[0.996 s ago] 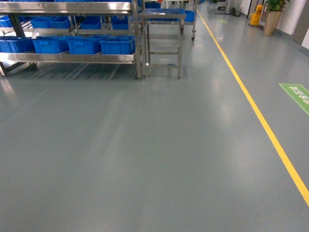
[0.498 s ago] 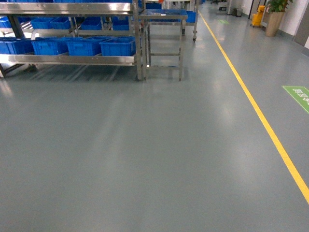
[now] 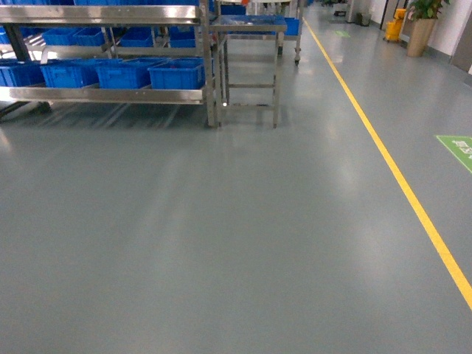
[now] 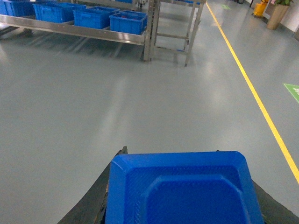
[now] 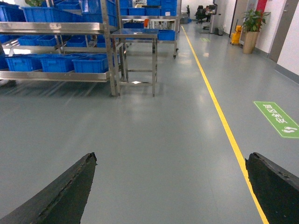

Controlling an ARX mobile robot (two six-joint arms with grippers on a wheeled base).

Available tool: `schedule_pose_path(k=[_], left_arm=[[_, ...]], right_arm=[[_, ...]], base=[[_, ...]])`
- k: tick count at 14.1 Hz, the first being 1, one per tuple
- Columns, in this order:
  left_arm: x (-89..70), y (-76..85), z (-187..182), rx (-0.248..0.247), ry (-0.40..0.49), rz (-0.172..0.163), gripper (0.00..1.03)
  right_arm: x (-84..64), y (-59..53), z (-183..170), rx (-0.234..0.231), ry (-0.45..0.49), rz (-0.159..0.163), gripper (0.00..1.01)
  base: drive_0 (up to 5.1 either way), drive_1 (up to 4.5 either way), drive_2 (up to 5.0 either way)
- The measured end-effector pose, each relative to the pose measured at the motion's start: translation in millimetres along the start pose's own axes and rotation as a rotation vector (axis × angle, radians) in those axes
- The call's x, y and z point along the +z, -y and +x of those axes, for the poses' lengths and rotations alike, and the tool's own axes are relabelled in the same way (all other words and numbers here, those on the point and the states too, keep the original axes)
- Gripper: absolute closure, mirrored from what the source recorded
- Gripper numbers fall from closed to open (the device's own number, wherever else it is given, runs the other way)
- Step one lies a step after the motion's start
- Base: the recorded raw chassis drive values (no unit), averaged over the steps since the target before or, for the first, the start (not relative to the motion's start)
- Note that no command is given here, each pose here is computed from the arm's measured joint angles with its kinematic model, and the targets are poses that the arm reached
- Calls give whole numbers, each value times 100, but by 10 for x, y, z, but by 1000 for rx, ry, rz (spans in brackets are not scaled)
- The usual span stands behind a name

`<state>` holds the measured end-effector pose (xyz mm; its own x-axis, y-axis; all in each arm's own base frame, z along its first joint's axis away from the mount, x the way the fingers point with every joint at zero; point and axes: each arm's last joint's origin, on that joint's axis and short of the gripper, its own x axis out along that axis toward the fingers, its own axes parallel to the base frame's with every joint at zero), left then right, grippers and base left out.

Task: Pick blue part to blue bin on bottom shelf

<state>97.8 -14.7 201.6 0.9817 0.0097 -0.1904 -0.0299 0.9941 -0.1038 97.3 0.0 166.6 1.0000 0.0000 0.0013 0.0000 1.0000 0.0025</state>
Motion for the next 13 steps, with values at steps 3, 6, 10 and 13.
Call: schedule_pose_path(k=[3, 6, 10, 13], left_arm=[[2, 0, 0, -1, 2, -1, 60], [1, 0, 0, -1, 1, 0, 60], [3, 0, -1, 0, 4, -1, 60], [0, 0, 0, -1, 0, 0, 60]], right_arm=[[-1, 0, 0, 0, -1, 0, 3], [1, 0, 0, 0, 1, 0, 3], [2, 0, 0, 0, 2, 0, 3], [-3, 0, 0, 0, -3, 0, 3]], base=[[-152, -152, -152], [15, 415, -385], [7, 407, -393], [3, 403, -397]])
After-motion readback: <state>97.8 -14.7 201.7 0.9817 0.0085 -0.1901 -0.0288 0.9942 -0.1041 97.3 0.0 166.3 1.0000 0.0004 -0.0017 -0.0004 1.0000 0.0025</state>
